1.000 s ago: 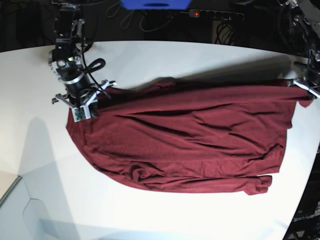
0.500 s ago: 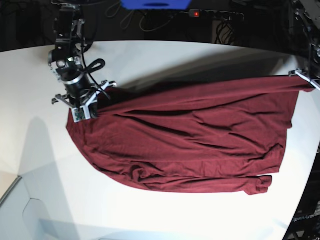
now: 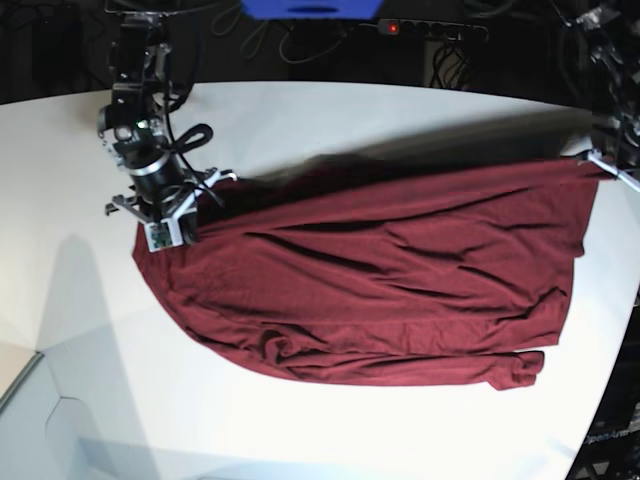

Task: Layout the t-shirt on the table in an organized manner, then fold the t-shirt properly
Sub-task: 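Lower the collar edge onto the table and regrip with both grippers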

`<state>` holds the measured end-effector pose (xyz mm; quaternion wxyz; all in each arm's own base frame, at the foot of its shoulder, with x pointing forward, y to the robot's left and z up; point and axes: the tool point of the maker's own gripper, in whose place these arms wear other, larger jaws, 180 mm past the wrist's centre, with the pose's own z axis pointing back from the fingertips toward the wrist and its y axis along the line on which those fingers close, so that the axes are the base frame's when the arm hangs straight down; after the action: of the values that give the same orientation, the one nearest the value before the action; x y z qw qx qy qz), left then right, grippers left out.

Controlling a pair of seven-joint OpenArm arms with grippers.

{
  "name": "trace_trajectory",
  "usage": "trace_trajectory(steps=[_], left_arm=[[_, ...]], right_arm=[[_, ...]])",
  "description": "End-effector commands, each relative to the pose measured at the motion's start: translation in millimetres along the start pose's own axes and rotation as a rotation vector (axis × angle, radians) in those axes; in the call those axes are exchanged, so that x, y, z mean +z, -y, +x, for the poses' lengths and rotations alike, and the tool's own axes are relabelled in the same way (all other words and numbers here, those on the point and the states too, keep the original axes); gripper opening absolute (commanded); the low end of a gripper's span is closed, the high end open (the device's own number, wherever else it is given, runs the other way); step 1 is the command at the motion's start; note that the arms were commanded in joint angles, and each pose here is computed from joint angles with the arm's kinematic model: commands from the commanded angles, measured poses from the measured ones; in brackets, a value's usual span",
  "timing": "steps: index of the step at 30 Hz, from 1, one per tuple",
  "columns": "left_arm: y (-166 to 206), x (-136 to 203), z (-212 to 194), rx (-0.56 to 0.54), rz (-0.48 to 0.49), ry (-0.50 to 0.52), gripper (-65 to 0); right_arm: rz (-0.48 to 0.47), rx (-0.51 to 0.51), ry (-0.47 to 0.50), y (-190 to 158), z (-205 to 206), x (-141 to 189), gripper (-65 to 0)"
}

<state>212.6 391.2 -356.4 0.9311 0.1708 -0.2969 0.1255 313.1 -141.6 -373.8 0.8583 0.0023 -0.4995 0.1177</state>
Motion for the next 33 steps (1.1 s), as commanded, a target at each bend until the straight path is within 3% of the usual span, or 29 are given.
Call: trace_trajectory(steps=[1, 12, 25, 29, 33], left_arm=[[-2.9, -1.9, 10.7, -0.008, 0.011, 0.022, -64.8], [27.4, -35.0, 35.8, -0.002, -0.071, 0.008, -64.7], [43.4, -57.3, 43.5, -0.097, -0.039, -0.056, -63.3], [42.3, -56.3, 44.2, -0.1, -0.036, -0.052, -49.1], [40.1, -51.9, 50.1, -0.098, -0.028, -0.03, -29.3]], right_arm=[[-0.008, 0.005, 0.048, 4.2, 14.1, 0.5, -65.0], [-0.008, 0.005, 0.048, 4.2, 14.1, 0.5, -65.0], [-0.003, 0.0, 0.025, 3.6, 5.4, -2.5, -65.0], [-0.003, 0.001, 0.025, 4.1, 5.3, -2.5, -65.0], [-0.003, 0.001, 0.027, 4.1, 5.6, -2.5, -65.0]])
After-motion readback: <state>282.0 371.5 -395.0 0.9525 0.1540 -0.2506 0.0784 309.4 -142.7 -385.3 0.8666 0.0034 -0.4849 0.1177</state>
